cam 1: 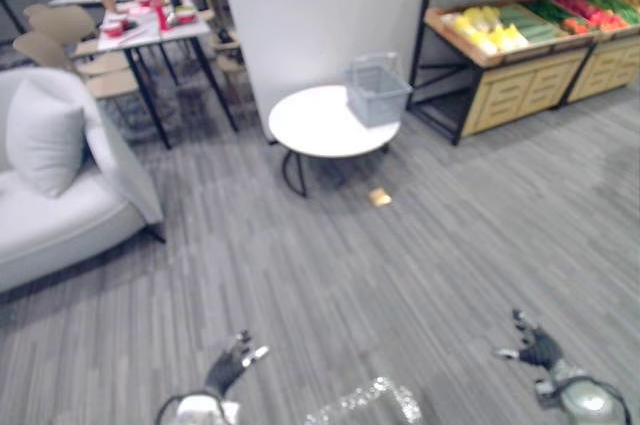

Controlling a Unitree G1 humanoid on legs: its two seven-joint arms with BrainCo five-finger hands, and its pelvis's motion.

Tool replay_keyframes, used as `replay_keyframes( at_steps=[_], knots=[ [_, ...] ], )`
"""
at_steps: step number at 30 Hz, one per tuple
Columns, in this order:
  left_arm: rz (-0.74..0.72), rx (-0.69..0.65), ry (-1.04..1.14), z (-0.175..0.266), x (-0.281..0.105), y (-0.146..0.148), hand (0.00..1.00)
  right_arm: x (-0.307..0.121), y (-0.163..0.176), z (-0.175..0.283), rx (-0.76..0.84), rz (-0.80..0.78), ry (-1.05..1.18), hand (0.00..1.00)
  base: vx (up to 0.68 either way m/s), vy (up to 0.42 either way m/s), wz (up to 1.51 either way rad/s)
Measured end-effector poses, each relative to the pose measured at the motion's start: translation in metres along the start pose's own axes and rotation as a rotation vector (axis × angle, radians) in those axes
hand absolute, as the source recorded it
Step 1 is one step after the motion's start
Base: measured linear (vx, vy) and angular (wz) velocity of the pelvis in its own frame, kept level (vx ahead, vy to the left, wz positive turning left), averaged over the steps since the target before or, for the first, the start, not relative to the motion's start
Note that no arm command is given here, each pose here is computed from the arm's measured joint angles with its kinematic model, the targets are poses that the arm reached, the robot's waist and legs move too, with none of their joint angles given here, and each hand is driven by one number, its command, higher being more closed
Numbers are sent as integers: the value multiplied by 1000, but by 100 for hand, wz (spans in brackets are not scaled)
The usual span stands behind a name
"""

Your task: Pick vegetable in the basket

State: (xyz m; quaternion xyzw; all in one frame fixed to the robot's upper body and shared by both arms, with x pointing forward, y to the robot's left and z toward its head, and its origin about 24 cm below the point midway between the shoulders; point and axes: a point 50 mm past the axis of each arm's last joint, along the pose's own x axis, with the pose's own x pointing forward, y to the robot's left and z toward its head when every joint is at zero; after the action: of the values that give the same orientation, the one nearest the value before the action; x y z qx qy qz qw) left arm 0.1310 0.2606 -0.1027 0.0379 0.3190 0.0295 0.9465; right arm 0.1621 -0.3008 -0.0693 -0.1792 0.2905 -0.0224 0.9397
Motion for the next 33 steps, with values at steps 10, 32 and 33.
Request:
replay_keyframes(
  at_steps=[10, 32, 33],
  knots=[
    [1, 0, 1, 0, 0, 0, 0, 0, 0, 0, 0, 1, 0, 0, 0, 0, 0],
    [5, 0, 3, 0, 0, 0, 0, -1, 1, -1, -3, 2, 0, 0, 1, -1, 0],
    [5, 0, 3, 0, 0, 0, 0, 0, 1, -1, -5, 4, -1, 0, 2, -9, -5]
  ],
)
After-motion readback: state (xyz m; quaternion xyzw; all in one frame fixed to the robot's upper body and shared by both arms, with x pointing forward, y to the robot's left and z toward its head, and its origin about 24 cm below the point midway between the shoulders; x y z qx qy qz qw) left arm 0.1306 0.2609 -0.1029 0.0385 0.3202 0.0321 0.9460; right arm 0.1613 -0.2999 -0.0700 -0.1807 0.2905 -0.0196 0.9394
